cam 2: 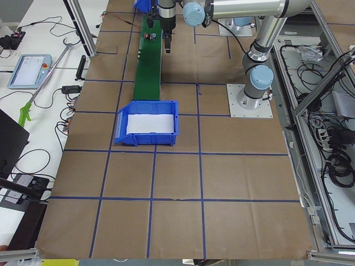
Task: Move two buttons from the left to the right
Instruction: 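Lower the right gripper onto the red button on the belt and grasp it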
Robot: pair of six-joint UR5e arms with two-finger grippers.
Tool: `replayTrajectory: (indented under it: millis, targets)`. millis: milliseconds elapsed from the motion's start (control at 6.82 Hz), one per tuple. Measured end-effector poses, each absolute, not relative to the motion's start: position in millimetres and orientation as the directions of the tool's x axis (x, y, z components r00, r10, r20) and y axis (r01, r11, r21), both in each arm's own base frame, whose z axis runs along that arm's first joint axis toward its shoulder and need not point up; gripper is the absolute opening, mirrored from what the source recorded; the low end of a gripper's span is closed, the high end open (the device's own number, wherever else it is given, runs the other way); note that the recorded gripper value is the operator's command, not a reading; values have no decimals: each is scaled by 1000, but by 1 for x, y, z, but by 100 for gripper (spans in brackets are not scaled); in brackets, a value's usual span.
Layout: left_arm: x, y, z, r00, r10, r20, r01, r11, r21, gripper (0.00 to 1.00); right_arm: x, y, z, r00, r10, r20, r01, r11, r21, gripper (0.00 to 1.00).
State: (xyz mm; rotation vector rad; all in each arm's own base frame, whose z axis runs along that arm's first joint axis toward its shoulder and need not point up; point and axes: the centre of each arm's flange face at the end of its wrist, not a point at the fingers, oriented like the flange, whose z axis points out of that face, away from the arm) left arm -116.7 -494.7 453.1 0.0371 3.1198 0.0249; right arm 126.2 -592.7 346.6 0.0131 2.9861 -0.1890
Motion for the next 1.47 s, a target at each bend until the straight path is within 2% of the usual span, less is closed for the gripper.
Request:
replayTrajectory:
  millis: [586,1026,1173,1320,1466]
  targets:
    - [-117,-495,453,-999,24,-21,24,1000,16,100,150,-606,305,-974,-18,-224,0,997,-82,99]
    - [-117,-495,453,-999,24,-21,24,1000,16,100,157,-619,267,-975,-10,-222,1,999,-50,98]
    - [-117,-495,453,-999,24,-21,24,1000,16,100,157,-622,253,-977,-5,-212,2,1000,-30,89]
    - [-117,-495,453,-999,24,-21,24,1000,16,100,155,-623,245,-982,-1,-191,2,1000,-16,65]
    - [-117,-495,453,-999,24,-21,24,1000,16,100,152,-623,241,-987,0,-163,1,1000,-7,31]
